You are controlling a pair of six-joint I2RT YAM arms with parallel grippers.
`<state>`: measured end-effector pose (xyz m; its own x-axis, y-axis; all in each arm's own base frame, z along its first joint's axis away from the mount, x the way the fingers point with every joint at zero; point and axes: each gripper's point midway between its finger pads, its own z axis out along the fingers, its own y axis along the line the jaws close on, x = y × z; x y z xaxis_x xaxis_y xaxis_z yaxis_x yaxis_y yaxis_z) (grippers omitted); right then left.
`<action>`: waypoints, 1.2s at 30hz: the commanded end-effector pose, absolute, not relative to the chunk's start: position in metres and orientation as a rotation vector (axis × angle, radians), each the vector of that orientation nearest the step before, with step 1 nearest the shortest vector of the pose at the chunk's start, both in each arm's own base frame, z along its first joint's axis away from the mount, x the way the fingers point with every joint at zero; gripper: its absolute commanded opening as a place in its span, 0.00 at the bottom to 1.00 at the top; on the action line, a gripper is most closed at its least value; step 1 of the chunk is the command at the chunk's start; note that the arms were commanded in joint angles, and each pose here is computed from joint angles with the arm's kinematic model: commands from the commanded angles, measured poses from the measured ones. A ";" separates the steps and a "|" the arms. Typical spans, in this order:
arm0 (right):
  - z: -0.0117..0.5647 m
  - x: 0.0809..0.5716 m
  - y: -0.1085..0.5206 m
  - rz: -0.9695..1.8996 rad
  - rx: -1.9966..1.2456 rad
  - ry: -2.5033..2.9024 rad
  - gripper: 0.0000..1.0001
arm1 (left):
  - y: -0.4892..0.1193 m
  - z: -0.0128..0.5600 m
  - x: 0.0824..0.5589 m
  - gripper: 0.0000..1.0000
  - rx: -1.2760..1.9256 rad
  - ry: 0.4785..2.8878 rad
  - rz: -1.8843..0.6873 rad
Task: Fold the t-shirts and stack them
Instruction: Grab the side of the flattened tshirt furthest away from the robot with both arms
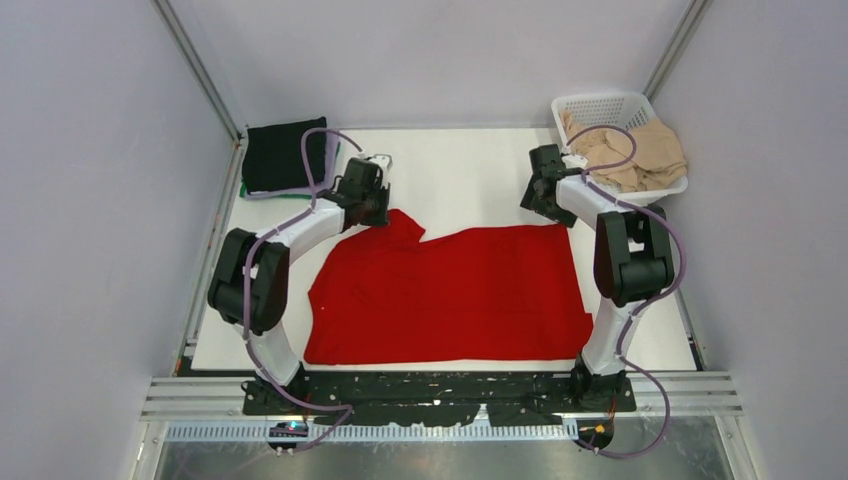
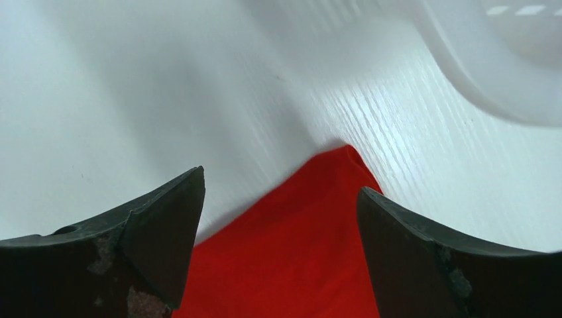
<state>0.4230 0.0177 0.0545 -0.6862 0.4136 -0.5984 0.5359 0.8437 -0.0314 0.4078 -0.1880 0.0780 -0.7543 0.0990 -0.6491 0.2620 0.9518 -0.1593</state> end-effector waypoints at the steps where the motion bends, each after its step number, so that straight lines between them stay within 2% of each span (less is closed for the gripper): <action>1: 0.058 0.442 0.007 -0.365 0.729 2.391 0.90 | -0.198 0.115 0.419 0.00 0.249 2.279 -0.370; 10: 0.041 0.417 0.007 -0.384 0.687 2.481 0.66 | -0.195 0.121 0.398 0.00 0.202 2.237 -0.434; 20: 0.028 0.393 -0.001 -0.435 0.709 2.523 0.59 | -0.188 0.131 0.374 0.00 0.172 2.191 -0.471; 25: 0.033 0.388 -0.005 -0.445 0.730 2.492 0.39 | -0.189 0.141 0.363 0.00 0.181 2.154 -0.518; 28: 0.035 0.387 -0.007 -0.450 0.738 2.473 0.35 | -0.191 0.147 0.357 0.00 0.193 2.109 -0.557; 32: 0.042 0.396 -0.007 -0.431 0.728 2.442 0.25 | -0.190 0.150 0.353 0.00 0.196 2.089 -0.563; 36: 0.056 0.404 -0.005 -0.384 0.710 2.391 0.08 | -0.189 0.153 0.347 0.00 0.189 2.076 -0.578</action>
<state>0.3899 0.0006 0.0233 -0.7468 0.3976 -0.5332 0.5476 0.8225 -0.1537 0.3446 -0.1817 0.1255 -0.6223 -0.0458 -0.7815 0.3092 0.9027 -0.2991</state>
